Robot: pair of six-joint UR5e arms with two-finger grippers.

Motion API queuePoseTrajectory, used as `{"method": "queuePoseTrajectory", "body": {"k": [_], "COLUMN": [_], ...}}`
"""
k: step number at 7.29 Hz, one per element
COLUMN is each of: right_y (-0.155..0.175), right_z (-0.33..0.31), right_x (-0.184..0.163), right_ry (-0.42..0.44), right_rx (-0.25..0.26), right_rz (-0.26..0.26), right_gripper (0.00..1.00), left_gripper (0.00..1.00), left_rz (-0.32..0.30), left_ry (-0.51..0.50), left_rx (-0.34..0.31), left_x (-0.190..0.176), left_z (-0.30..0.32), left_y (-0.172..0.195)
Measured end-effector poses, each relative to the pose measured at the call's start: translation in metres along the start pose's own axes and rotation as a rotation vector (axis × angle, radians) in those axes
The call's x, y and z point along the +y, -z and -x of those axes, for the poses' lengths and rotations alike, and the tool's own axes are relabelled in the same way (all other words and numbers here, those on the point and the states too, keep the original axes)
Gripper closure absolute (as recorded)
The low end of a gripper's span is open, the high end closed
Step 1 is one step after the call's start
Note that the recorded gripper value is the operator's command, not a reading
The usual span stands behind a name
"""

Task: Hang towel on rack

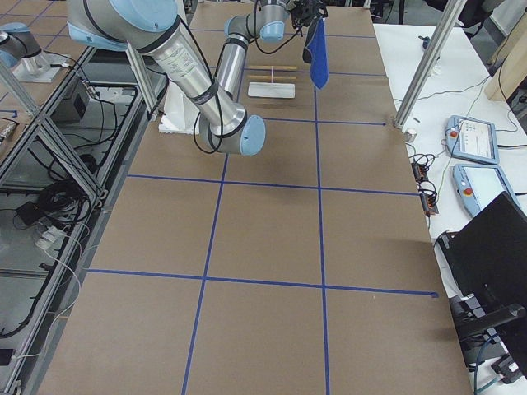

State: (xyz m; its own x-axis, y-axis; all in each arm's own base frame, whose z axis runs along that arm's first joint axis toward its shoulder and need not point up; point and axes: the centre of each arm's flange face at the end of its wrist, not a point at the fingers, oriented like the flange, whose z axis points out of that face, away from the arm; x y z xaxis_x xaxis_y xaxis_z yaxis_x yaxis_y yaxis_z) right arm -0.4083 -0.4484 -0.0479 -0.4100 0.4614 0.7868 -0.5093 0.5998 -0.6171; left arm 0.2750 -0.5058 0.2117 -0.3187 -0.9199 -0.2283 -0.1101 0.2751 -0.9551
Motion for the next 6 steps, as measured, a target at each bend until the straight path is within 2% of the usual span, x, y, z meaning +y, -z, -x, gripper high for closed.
{"method": "queuePoseTrajectory", "body": {"k": [3, 4, 6], "right_y": [-0.004, -0.003, -0.003], "right_z": [-0.009, -0.011, -0.016], "right_x": [0.01, 0.014, 0.02], "right_ry": [-0.008, -0.011, -0.015], "right_rx": [-0.042, -0.052, -0.062], "right_rz": [-0.004, 0.002, 0.007], "right_gripper": [1.0, 1.0, 1.0], "left_gripper": [0.02, 0.18, 0.95], "left_rz": [0.005, 0.006, 0.006], "left_ry": [0.007, 0.006, 0.006], "left_rx": [-0.001, -0.001, -0.002], "left_x": [0.001, 0.001, 0.0], "left_z": [0.001, 0.001, 0.001], "left_y": [0.0, 0.0, 0.0]}}
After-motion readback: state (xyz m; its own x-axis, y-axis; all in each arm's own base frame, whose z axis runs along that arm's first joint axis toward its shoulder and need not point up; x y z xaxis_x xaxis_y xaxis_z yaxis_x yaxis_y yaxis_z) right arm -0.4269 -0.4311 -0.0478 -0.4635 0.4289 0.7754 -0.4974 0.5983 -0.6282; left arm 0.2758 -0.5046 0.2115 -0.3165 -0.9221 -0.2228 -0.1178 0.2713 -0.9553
